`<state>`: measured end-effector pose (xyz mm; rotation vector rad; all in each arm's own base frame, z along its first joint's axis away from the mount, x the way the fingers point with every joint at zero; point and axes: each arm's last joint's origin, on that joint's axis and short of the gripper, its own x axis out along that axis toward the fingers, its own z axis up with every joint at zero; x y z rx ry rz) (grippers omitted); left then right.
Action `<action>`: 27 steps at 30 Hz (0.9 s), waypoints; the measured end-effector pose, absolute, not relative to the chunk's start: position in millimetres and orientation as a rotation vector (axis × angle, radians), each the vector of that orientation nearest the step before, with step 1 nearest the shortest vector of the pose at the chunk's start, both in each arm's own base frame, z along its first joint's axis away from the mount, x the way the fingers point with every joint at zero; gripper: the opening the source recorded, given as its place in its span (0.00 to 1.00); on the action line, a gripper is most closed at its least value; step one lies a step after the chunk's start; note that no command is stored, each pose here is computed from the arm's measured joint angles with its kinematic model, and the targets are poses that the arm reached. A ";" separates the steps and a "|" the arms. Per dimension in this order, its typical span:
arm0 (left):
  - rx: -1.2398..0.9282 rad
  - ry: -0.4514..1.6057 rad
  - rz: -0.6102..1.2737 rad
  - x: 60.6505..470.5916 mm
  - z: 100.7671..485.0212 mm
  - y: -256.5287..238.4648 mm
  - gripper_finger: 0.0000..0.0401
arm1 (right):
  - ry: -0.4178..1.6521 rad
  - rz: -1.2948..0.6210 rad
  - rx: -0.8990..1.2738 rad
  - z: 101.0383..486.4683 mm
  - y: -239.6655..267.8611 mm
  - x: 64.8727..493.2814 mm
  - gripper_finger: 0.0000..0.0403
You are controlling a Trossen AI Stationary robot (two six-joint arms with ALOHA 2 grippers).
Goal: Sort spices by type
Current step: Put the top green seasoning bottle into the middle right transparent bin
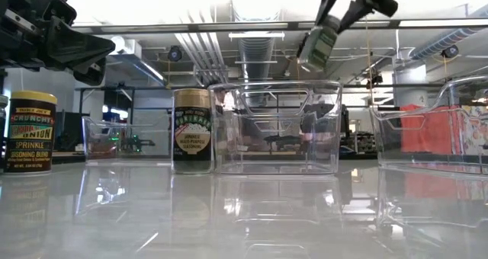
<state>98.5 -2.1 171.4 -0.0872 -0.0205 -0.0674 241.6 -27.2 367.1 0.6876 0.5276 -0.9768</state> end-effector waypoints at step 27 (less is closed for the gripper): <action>-0.087 -0.021 -0.067 98.5 171.4 -2.1 0.00 | 0.827 -0.836 0.785 380.3 49.3 167.4 0.49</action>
